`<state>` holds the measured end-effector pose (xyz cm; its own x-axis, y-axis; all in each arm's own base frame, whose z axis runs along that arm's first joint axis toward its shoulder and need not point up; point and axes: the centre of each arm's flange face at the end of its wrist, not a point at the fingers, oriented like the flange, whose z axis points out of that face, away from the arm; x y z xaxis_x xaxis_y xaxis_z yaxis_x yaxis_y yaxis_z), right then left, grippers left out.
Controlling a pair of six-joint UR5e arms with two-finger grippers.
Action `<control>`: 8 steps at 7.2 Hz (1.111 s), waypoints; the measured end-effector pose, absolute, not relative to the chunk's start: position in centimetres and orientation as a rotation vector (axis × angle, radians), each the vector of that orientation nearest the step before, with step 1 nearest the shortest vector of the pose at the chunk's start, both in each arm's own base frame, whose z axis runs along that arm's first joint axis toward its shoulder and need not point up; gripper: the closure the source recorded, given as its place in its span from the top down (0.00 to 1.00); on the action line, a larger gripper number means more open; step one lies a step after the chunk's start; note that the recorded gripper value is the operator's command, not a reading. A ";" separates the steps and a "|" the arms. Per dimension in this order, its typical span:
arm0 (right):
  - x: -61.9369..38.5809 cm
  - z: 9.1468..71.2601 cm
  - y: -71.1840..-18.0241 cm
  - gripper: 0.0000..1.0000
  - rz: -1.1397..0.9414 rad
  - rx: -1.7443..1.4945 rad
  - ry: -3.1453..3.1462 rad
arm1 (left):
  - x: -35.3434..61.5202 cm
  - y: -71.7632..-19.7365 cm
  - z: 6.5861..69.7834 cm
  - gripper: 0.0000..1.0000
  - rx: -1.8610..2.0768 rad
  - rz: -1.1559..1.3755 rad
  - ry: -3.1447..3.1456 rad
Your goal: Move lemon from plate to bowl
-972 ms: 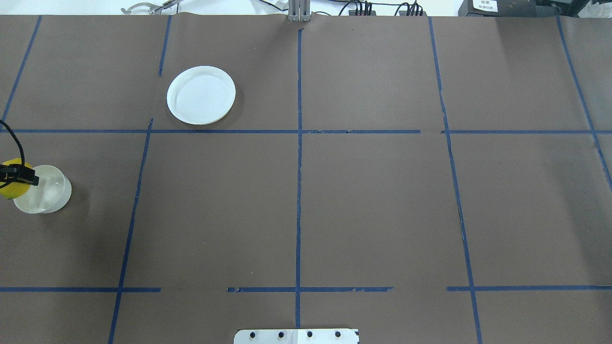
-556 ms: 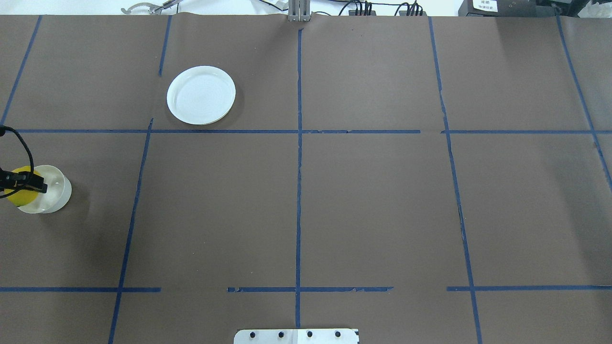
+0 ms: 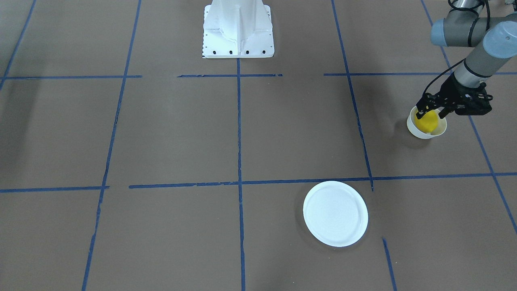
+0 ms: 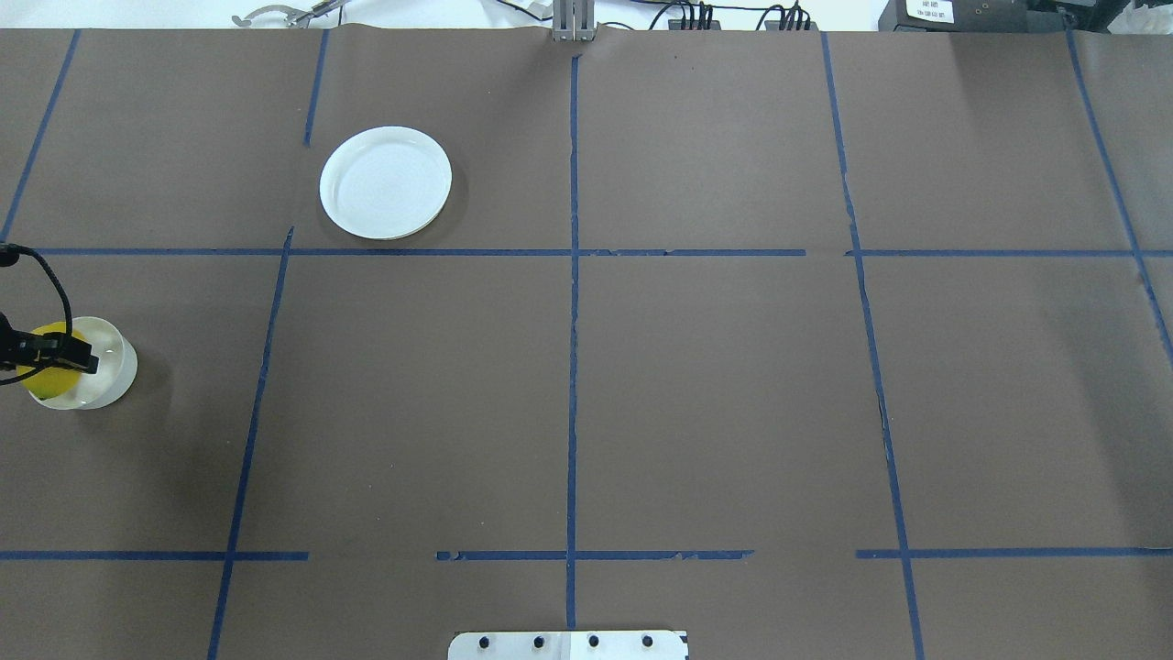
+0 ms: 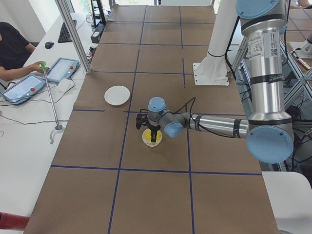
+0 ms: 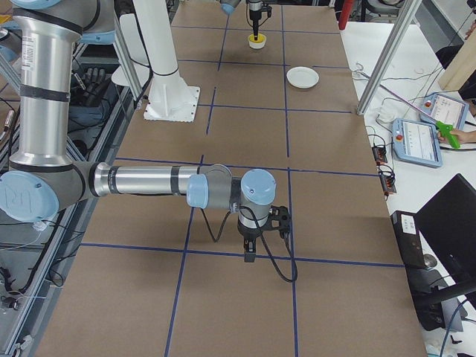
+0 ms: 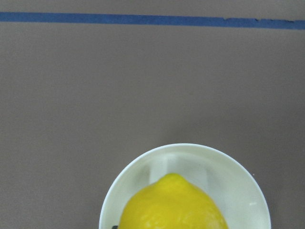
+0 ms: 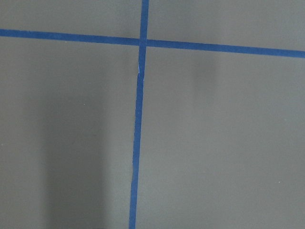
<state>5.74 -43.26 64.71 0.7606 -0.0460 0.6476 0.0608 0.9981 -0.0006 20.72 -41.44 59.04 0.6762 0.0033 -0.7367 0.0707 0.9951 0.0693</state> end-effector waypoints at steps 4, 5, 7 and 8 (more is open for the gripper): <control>5.7 64.7 -43.3 1.00 -0.058 -0.022 -0.704 | 18.7 -42.1 55.8 1.00 0.116 0.041 0.890; 5.7 64.7 -43.3 1.00 -0.058 -0.022 -0.704 | 16.1 -43.2 54.8 1.00 0.161 0.073 0.882; 5.7 64.7 -43.3 1.00 -0.058 -0.022 -0.704 | 9.5 -46.3 53.7 1.00 0.234 0.151 0.799; 5.7 64.7 -43.3 1.00 -0.058 -0.022 -0.704 | 6.1 -48.0 53.6 1.00 0.229 0.176 0.751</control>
